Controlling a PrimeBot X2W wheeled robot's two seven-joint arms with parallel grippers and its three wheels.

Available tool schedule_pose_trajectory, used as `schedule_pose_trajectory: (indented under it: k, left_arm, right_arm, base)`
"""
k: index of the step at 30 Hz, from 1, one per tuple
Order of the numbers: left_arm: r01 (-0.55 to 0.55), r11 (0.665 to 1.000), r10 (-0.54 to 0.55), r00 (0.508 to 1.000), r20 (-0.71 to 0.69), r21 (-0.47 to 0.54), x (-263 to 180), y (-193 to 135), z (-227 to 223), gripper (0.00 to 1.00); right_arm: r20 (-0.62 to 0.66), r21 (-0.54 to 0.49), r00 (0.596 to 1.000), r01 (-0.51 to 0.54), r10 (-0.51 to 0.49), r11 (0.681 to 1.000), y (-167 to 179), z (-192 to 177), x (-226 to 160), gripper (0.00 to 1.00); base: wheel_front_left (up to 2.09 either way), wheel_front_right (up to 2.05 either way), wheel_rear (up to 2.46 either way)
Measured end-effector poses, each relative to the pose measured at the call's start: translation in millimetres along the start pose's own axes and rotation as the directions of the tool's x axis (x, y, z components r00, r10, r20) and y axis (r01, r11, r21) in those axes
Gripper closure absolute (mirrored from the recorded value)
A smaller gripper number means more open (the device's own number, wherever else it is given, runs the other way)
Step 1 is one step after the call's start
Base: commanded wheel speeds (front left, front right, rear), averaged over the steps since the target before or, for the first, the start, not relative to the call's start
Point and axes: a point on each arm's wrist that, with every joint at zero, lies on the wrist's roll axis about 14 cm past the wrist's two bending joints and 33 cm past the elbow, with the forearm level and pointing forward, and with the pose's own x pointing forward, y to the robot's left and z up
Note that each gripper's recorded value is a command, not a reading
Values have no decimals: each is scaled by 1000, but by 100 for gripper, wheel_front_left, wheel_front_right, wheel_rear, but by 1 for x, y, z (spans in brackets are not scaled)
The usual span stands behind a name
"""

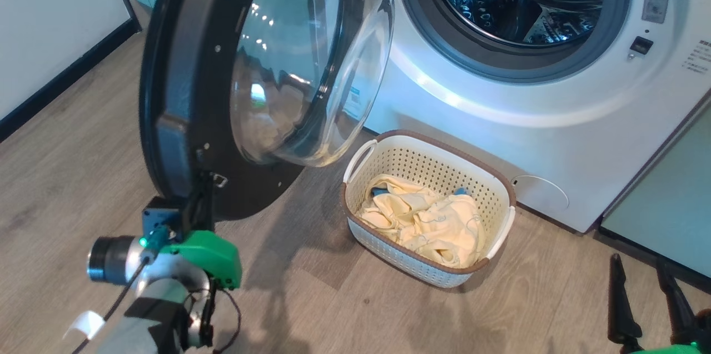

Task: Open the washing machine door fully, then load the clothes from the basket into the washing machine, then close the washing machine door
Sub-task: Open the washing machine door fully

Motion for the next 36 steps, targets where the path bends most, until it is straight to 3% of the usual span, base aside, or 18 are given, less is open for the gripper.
schedule_pose_trajectory:
  k: [9, 23, 36]
  left_arm:
    - [-39, 999, 40, 998, -43, 29, 3, 26, -17, 100]
    - [-100, 988, 103, 994, -20, 118, 32, 57, -8, 100]
    - [-117, 975, 120, 993, -5, 186, 52, 69, -2, 100]
  right_arm:
    - [-11, -22, 1000, -4, 4, 1000, 0, -2, 0, 0]
    - [-67, -42, 998, 12, -15, 999, -12, -12, 8, 0]
    - [-117, -49, 993, 14, -20, 999, -22, -23, 14, 0]
  base:
    - [0, 0, 0]
    - [0, 0, 0]
    - [0, 0, 0]
